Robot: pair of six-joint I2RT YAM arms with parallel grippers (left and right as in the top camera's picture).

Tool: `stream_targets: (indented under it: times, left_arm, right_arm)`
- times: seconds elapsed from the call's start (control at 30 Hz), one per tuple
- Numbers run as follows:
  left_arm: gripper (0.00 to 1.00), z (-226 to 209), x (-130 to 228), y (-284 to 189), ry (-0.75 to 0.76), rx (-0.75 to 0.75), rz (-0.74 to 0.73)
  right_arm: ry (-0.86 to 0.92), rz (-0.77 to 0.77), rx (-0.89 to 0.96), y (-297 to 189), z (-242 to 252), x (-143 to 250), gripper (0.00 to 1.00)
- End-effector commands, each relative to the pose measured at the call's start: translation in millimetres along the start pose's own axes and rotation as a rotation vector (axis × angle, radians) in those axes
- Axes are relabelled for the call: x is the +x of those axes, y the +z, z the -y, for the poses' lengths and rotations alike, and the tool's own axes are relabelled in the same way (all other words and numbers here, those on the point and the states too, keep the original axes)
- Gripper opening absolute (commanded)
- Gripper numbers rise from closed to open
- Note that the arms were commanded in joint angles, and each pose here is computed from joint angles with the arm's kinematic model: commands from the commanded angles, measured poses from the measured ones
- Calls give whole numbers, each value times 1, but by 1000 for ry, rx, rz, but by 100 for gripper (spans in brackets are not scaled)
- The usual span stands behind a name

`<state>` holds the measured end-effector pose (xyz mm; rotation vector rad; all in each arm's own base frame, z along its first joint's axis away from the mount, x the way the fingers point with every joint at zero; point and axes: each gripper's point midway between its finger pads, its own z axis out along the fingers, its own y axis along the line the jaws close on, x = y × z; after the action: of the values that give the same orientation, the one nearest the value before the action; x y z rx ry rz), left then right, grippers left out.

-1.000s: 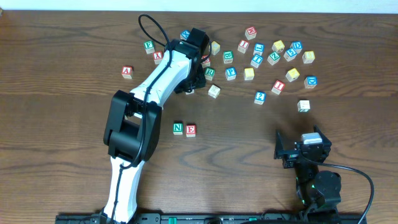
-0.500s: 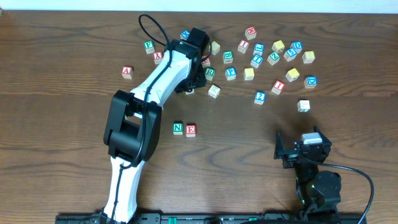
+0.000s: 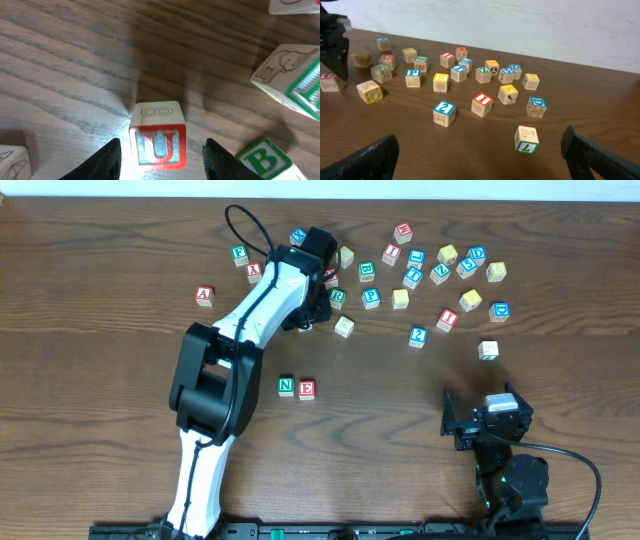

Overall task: Spell out NEURIPS
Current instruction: 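Lower the left gripper around the red U block and close, then lift the red U block and carry it toward the N and E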

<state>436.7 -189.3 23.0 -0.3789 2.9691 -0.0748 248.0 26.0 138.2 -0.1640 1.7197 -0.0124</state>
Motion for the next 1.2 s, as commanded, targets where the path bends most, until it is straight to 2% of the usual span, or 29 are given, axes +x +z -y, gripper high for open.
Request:
stream_targets:
  times: [0.0,0.4,0.53,0.97,1.17]
  left_arm:
    - [52,4,-5,2,6,4,14]
    - [52,5,-8,1,5,12,24]
    - [42,5,-8,1,6,11,23]
    - [39,3,-5,2,10,4,14]
    - [35,3,-5,2,10,3,14]
  right_arm:
    - [5,-1,3,0,1,1,99]
    - [5,-1,3,0,1,1,99]
    - [5,-1,3,0,1,1,99]
    - [5,-1,3,0,1,1,99]
    - [5,-1,3,0,1,1,99]
